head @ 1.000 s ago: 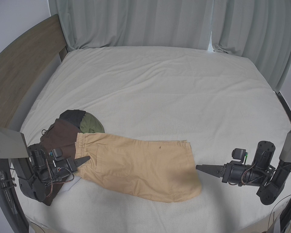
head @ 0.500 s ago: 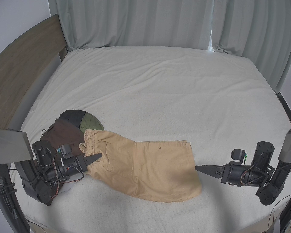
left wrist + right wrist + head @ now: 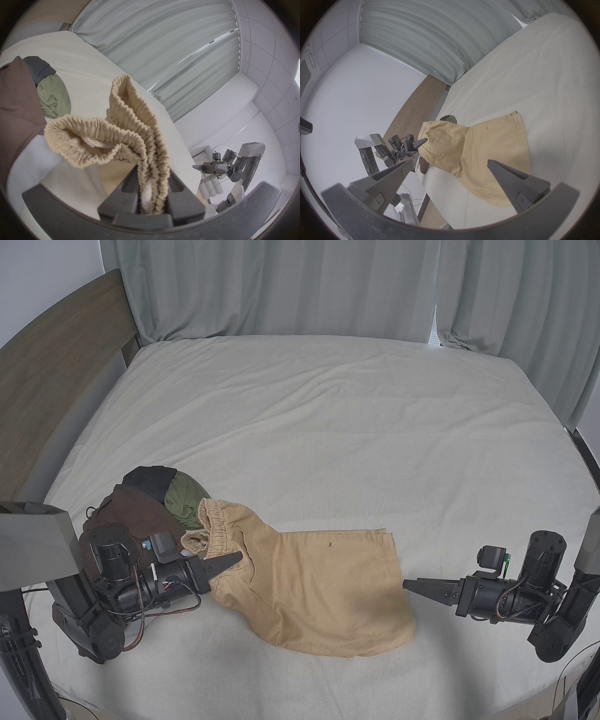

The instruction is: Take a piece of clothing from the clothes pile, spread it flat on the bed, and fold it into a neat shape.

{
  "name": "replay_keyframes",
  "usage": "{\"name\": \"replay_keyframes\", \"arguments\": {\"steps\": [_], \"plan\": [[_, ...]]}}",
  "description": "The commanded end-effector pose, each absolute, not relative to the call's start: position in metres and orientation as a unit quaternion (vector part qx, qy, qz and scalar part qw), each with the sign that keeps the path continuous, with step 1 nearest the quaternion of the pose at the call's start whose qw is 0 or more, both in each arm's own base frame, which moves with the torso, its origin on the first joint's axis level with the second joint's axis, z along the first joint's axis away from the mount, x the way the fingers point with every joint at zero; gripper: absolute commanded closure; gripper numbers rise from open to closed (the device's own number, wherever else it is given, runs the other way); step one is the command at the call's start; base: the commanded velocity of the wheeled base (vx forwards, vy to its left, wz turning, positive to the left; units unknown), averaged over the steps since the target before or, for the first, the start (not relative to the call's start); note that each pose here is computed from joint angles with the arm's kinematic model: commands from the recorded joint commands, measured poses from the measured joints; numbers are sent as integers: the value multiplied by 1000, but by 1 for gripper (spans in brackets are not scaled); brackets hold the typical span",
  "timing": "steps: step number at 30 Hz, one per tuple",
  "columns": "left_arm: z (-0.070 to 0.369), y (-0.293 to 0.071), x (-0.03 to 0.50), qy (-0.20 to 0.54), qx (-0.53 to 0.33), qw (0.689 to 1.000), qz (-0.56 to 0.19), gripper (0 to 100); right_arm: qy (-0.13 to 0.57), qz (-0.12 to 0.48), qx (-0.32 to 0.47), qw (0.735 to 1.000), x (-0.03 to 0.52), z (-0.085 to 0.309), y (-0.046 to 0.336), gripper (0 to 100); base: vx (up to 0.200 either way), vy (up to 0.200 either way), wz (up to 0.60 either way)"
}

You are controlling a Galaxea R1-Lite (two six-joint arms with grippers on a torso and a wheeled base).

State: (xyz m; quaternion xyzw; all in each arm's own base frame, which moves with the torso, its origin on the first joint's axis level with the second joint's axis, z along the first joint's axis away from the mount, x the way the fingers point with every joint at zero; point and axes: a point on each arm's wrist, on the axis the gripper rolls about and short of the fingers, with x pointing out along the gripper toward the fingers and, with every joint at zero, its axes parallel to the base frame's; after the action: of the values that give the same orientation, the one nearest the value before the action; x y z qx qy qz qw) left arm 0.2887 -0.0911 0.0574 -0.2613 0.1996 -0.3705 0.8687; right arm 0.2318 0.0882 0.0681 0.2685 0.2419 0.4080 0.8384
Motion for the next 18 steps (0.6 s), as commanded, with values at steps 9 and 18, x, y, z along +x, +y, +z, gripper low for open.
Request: {"name": "replay_keyframes", "arguments": {"steps": [9,18], "plan": [[63,-114,296,196,-254,863,-390,100,236,407,269,840,233,70,87,0,0,0,0],[64,-131,298,200,-249,859,-400,100,234,406,269,842,233,71,86,0,0,0,0]]}}
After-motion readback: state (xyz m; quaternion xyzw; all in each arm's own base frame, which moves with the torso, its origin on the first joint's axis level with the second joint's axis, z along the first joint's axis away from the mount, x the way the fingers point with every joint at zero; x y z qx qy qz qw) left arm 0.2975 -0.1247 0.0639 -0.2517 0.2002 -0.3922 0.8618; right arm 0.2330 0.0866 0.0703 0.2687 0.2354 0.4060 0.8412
